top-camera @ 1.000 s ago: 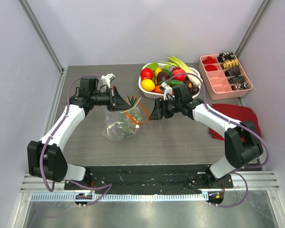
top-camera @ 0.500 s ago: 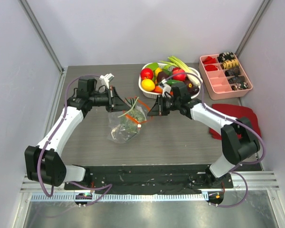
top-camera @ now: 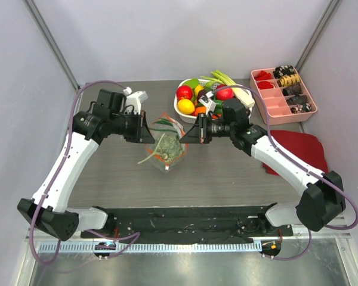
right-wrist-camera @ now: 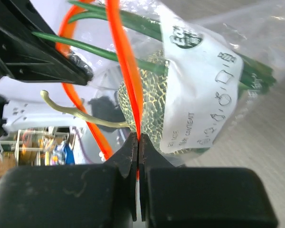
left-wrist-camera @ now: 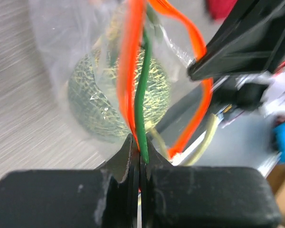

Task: Place the food in the zip-top bag and seal the zipper
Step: Adjust the zipper food storage bag at the center of the board.

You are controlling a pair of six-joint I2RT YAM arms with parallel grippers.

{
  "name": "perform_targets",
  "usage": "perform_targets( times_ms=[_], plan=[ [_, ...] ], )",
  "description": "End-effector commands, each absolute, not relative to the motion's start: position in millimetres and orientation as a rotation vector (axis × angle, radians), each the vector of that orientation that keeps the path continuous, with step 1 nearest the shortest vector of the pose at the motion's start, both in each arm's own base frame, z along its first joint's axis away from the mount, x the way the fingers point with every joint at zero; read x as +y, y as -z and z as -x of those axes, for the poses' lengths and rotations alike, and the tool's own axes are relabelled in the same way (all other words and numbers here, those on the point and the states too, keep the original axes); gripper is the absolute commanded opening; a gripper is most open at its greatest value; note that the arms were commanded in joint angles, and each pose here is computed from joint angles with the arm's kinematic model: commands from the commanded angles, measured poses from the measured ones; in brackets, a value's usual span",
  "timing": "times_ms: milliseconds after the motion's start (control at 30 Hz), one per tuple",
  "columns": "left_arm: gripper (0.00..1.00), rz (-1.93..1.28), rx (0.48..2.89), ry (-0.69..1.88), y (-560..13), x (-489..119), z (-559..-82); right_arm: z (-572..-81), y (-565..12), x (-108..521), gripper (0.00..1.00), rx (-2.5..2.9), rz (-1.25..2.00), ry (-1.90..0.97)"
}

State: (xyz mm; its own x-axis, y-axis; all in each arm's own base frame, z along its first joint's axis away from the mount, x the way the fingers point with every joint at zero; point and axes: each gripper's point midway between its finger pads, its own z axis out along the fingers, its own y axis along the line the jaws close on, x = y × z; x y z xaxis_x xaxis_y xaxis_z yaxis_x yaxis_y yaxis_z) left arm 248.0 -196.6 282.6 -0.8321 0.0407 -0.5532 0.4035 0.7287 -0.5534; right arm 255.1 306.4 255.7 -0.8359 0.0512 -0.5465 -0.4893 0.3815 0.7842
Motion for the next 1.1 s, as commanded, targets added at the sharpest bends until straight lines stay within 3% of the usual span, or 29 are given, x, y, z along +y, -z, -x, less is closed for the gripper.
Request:
perform_targets(
  times_ms=[0, 133, 267, 333, 500, 600, 700, 800, 867, 933, 1000, 1067],
  plan=[
    [0.0, -0.586, 2.529, 0.71, -276, -168, -203, -231, -287, 318, 0.01, 2.127, 0.494, -1.508],
    [0.0, -0.761, 2.665, 0.689, -262, -160, -178, -224, -264, 320, 0.01, 2.196, 0.583, -1.438],
    [0.0, -0.784, 2.767, 0.543, -214, -147, -189, -237, -228, 323, 0.01, 2.229, 0.635, -1.333],
    [0.0, -0.805, 2.754, 0.595, -217, -154, -190, -235, -245, 332, 0.01, 2.192, 0.687, -1.406],
    [0.0, -0.75, 2.384, 0.748, -292, -177, -201, -211, -323, 331, 0.01, 2.015, 0.754, -1.506],
    [0.0, -0.736, 2.51, 0.606, -255, -170, -215, -214, -289, 330, 0.01, 2.039, 0.823, -1.371],
    [0.0, -0.808, 2.497, 0.793, -302, -186, -196, -197, -353, 337, 0.01, 1.971, 0.845, -1.549],
    [0.0, -0.779, 2.372, 0.76, -330, -188, -208, -192, -383, 330, 0.01, 1.895, 0.822, -1.524],
    [0.0, -0.744, 2.515, 0.645, -287, -177, -214, -202, -352, 329, 0.01, 1.953, 0.81, -1.453],
    [0.0, -0.736, 2.703, 0.626, -244, -173, -208, -221, -275, 330, 0.01, 2.155, 0.746, -1.351],
    [0.0, -0.818, 2.904, 0.812, -221, -180, -180, -214, -262, 338, 0.01, 2.199, 0.81, -1.438],
    [0.0, -0.776, 2.74, 1.072, -272, -192, -181, -204, -310, 340, 0.01, 2.095, 0.836, -1.537]
  ],
)
